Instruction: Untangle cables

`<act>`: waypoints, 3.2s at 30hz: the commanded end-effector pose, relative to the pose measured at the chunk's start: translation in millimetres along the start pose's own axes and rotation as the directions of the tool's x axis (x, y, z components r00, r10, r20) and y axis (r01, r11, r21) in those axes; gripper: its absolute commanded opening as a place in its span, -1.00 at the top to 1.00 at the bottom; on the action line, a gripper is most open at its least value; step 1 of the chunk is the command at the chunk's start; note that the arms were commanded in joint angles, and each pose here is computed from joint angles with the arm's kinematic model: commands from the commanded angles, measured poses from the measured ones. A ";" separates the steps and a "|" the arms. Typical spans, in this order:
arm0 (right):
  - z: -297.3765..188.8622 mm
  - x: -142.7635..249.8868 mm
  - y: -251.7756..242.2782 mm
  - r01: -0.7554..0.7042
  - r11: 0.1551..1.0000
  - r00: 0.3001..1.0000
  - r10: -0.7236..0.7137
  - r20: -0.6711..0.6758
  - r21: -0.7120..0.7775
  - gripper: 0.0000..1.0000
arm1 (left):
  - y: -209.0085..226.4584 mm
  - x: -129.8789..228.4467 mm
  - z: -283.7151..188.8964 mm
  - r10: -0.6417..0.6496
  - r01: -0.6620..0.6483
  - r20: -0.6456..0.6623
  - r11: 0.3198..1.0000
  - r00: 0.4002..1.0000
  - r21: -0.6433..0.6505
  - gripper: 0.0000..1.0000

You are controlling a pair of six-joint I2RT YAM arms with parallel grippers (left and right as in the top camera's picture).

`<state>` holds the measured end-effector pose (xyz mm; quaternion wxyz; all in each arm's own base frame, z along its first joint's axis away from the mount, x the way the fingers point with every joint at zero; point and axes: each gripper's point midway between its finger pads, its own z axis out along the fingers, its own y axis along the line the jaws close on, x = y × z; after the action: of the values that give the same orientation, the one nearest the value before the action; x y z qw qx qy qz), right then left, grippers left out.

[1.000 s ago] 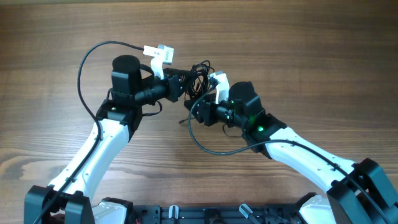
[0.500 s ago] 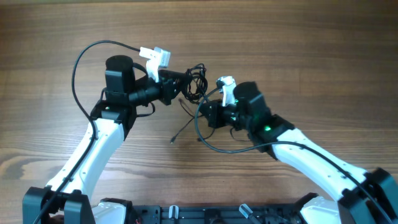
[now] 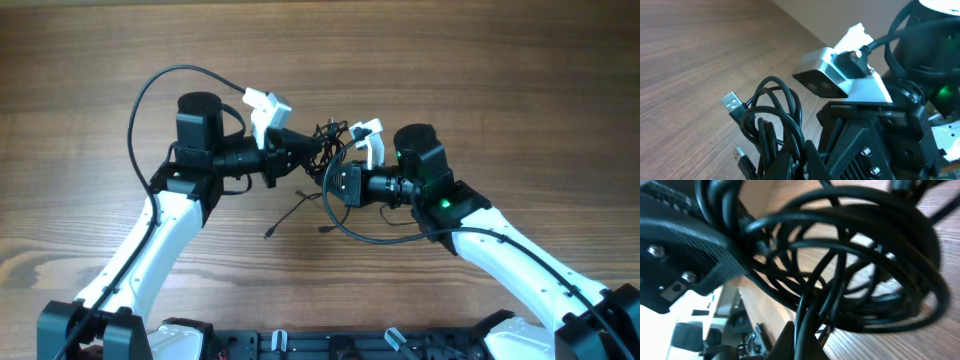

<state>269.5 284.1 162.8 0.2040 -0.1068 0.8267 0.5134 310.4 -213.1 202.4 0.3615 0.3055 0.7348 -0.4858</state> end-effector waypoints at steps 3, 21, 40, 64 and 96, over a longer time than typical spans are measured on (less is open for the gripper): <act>-10.7 -11.0 6.1 -0.047 0.998 0.998 0.048 0.030 -0.033 0.92 | -13.8 -5.8 -1.3 0.070 -0.070 0.007 0.997 0.998 0.044 0.92; -7.3 -57.3 -9.3 -0.105 0.994 0.967 0.104 0.231 -0.009 0.91 | -55.3 2.6 12.0 0.115 -0.109 -0.015 0.968 0.993 0.227 0.92; -4.7 -40.0 -6.0 -0.118 0.984 0.988 0.129 0.079 -0.129 -0.99 | -12.4 -18.0 -22.2 0.020 -0.025 0.060 0.995 0.998 0.094 0.92; -18.9 -23.9 21.9 0.446 0.848 0.894 -0.436 0.102 -0.287 -0.98 | -57.4 -10.5 -49.1 -0.148 0.134 0.006 0.907 0.989 0.400 0.92; -7.6 -45.5 -32.8 -0.201 0.979 0.970 0.204 0.131 -0.034 0.91 | 61.2 61.0 -29.0 -0.814 0.805 0.206 0.434 0.543 -0.404 0.18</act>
<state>316.6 260.3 156.2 0.2028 0.0028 0.8146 0.5434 316.9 -153.6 125.4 0.1421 -0.1415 0.8890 -0.4116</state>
